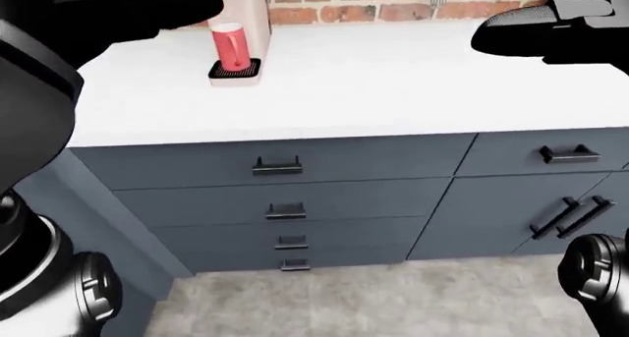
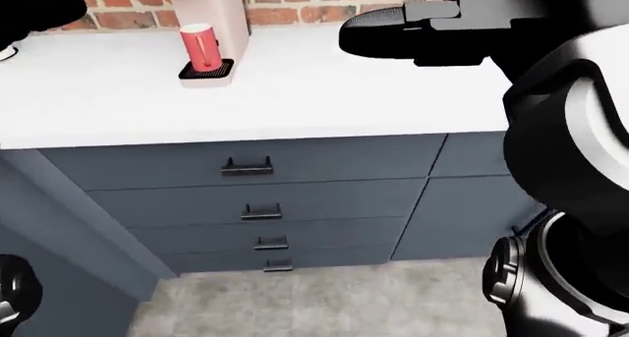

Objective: Press the button on the coffee machine to serve coffee.

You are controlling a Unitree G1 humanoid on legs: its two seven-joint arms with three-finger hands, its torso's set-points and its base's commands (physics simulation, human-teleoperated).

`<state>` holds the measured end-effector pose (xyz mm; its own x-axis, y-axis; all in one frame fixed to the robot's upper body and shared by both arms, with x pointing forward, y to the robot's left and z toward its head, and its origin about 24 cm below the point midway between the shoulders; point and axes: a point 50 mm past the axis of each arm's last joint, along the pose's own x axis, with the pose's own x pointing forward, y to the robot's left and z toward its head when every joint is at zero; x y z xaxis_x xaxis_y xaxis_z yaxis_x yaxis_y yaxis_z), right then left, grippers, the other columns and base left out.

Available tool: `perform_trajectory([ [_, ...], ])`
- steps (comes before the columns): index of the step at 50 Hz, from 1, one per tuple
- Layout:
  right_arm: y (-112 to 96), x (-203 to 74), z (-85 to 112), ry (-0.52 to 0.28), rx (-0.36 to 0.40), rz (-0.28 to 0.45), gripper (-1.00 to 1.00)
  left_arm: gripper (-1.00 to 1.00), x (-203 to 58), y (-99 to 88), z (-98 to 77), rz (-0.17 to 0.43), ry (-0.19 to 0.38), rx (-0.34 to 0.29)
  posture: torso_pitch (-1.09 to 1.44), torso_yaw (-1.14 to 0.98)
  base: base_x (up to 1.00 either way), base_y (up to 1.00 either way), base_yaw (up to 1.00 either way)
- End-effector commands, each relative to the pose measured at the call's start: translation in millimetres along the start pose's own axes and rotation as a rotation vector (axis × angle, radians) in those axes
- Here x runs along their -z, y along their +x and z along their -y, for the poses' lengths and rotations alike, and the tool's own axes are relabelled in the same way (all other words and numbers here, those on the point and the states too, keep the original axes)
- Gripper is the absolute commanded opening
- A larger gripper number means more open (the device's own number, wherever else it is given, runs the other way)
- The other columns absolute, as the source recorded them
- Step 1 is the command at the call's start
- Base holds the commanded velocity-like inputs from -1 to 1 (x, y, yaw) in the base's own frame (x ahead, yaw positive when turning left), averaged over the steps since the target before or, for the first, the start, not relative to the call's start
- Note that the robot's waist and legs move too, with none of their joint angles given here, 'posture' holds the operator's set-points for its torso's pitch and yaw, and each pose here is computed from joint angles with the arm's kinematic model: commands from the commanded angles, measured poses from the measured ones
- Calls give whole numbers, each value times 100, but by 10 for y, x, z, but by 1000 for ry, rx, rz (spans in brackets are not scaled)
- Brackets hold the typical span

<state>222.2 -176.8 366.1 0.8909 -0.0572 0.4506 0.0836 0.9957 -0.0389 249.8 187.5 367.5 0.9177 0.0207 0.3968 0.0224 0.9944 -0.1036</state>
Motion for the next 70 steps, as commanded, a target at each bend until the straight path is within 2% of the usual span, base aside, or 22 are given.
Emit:
perform_trajectory([
  [1,-10,-62,2,12,-1,35,100,100,-85,-8,-23,41,-7,-16,0,0,30,30,0],
  [24,-8,-46,-20,9,-11,36,100,100,-99,-7,-25,44,-4,-19,0,0,28,50,0],
  [31,-3,-41,-36,-11,-11,36,100,100,-104,-9,-23,45,-2,-21,0,0,-6,11,0],
  [70,9,-11,-44,-2,-12,52,100,100,-106,2,-39,50,-3,-31,0,0,-3,15,0],
])
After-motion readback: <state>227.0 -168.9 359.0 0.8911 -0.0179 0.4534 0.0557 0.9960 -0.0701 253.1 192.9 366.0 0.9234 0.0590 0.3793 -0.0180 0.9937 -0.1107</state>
